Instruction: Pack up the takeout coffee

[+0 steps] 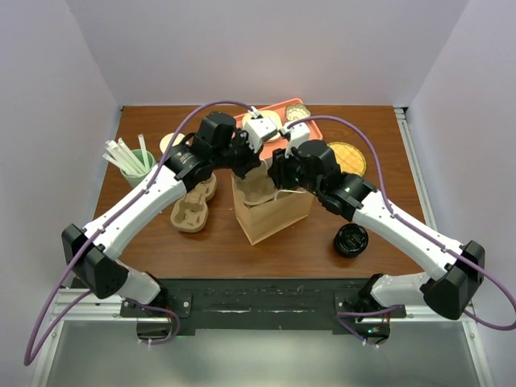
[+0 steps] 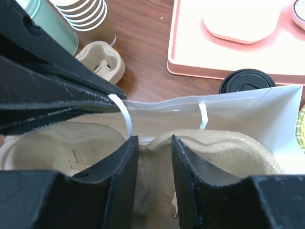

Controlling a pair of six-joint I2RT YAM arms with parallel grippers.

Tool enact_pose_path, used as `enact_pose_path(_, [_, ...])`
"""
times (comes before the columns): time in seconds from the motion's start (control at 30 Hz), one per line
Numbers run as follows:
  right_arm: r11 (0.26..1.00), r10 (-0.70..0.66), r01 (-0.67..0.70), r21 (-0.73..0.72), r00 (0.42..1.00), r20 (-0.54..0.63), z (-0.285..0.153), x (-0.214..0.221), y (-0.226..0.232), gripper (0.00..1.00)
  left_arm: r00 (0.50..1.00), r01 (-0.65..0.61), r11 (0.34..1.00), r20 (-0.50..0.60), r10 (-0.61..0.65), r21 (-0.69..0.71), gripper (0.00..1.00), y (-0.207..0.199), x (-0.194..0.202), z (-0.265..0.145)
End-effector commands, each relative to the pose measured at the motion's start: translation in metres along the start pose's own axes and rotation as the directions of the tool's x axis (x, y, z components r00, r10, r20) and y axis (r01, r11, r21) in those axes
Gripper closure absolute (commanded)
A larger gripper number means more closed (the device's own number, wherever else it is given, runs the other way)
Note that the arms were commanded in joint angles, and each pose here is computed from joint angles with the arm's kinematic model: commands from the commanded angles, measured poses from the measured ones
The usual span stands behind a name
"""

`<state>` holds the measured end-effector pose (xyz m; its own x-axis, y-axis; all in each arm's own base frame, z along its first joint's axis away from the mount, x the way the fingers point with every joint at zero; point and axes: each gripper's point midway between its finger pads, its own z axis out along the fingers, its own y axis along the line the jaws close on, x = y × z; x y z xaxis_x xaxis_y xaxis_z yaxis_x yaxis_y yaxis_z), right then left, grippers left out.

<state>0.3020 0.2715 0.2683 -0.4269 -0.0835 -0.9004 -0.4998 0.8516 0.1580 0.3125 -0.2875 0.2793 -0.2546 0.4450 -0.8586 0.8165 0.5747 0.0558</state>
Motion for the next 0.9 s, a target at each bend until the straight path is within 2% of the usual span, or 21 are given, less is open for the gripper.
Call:
enact_pose_path(0.0, [1.0,-0.01,0.01,-0.002,1.0,0.007,0.0,0.001,-0.002,0.62,0.997,0.014,1.0,0.076,-0.016,0.023,1.0,-0.001,-0.019,-0.001])
enact_pose_path(0.17, [0.998,0.002,0.001,-0.058,0.999,0.051,-0.02,-0.05,0.016,0.53,0.998,0.01,0.999,0.068,-0.013,0.045,1.0,-0.004,-0.016,0.0])
enact_pose_path(0.2, [0.999,0.008,-0.008,-0.037,1.0,0.018,-0.024,-0.048,0.012,0.51,0.998,0.004,0.999,0.069,-0.008,0.049,1.0,-0.005,-0.016,0.0])
enact_pose_path(0.23, [0.999,0.019,-0.017,-0.031,0.999,0.046,-0.032,-0.066,0.014,0.5,0.998,0.001,0.999,0.068,-0.004,0.049,1.0,-0.005,-0.015,0.0])
enact_pose_path(0.3, [1.0,0.029,-0.029,-0.002,1.0,-0.004,-0.037,-0.062,0.01,0.46,0.997,-0.011,0.999,0.072,0.007,0.053,1.0,-0.006,-0.016,0.0])
enact_pose_path(0.33, [0.999,0.039,-0.04,0.019,0.999,0.014,-0.043,-0.073,0.007,0.45,0.997,-0.015,0.998,0.07,0.011,0.055,1.0,-0.006,-0.015,0.0])
enact_pose_path(0.47, [0.988,0.072,-0.067,0.138,0.997,-0.03,-0.061,-0.074,-0.015,0.45,0.997,-0.03,0.997,0.077,0.024,0.076,1.0,-0.01,-0.015,0.0])
enact_pose_path(0.5, [0.982,0.075,-0.059,0.178,0.994,-0.085,-0.068,-0.063,-0.023,0.45,0.997,-0.03,0.996,0.08,0.023,0.09,1.0,-0.012,-0.015,0.0])
enact_pose_path(0.57, [0.972,0.076,-0.051,0.229,0.992,-0.103,-0.079,-0.065,-0.035,0.46,0.996,-0.038,0.994,0.086,0.029,0.103,1.0,-0.015,-0.016,0.0])
enact_pose_path(0.6, [0.967,0.077,-0.037,0.253,0.985,-0.152,-0.084,-0.054,-0.042,0.47,0.996,-0.039,0.993,0.087,0.029,0.111,1.0,-0.016,-0.015,0.0])
enact_pose_path(0.87, [0.97,0.112,-0.048,0.237,0.958,-0.264,-0.091,-0.025,-0.049,0.51,0.996,-0.044,0.992,0.087,0.034,0.118,1.0,-0.017,-0.014,0.001])
